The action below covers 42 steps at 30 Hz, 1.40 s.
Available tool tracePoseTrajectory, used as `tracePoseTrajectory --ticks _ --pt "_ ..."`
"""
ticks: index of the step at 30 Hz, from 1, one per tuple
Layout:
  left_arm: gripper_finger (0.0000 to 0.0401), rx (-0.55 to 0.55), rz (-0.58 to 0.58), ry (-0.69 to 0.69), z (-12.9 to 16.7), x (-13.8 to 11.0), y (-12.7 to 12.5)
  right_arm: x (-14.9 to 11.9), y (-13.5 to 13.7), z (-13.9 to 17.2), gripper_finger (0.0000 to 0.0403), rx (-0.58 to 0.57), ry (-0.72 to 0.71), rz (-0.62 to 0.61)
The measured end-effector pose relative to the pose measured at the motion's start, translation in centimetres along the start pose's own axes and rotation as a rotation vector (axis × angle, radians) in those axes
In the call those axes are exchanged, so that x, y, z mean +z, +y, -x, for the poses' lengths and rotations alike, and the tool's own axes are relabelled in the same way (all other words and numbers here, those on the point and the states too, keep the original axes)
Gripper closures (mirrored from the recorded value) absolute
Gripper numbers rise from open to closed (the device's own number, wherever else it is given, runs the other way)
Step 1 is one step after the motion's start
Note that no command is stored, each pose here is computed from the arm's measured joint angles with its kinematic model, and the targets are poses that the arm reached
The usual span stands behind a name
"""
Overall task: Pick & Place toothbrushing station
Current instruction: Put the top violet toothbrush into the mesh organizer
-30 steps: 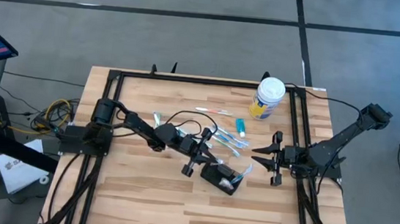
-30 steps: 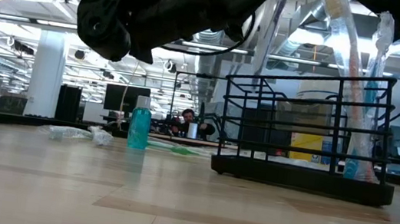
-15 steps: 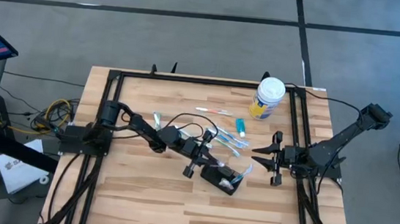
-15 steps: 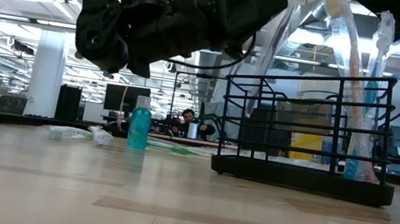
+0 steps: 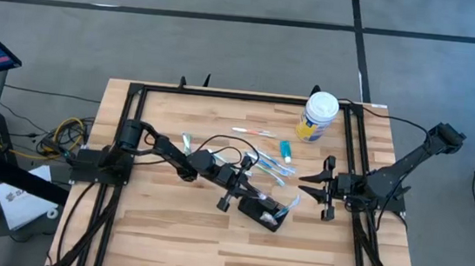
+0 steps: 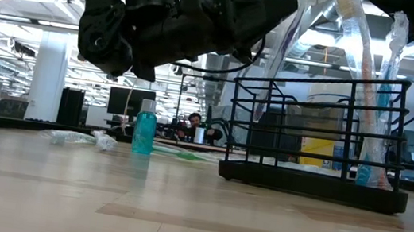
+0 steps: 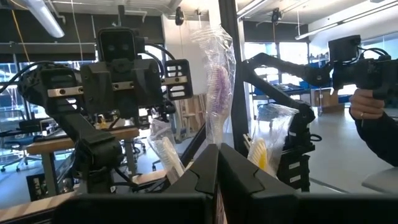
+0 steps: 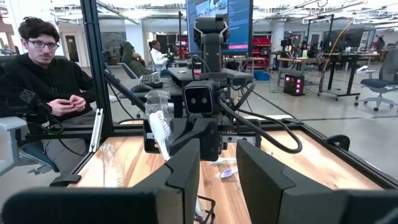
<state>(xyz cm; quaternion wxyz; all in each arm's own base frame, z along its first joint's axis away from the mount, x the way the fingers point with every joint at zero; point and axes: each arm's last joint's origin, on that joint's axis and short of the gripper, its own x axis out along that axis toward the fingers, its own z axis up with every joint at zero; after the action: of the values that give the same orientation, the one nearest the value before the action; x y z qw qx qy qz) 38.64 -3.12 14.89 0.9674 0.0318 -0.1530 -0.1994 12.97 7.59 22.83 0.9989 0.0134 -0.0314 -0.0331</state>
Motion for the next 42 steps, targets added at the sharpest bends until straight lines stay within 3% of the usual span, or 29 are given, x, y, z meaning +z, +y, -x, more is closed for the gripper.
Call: tracePoseTrajectory --ticks 17,31,42 --pt "0.0396 0.005 0.001 0.001 0.0 -0.02 0.01 0.0 0.0 0.0 0.0305 0.0 0.0 0.0" --pt "0.0329 0.067 0.002 0.006 0.01 -0.07 0.19 -0.01 0.0 0.0 0.0305 0.0 0.001 0.001" --pt "0.0324 0.068 -0.003 -0.009 -0.06 0.41 0.23 -0.01 0.0 0.0 0.0305 0.0 0.001 0.001"
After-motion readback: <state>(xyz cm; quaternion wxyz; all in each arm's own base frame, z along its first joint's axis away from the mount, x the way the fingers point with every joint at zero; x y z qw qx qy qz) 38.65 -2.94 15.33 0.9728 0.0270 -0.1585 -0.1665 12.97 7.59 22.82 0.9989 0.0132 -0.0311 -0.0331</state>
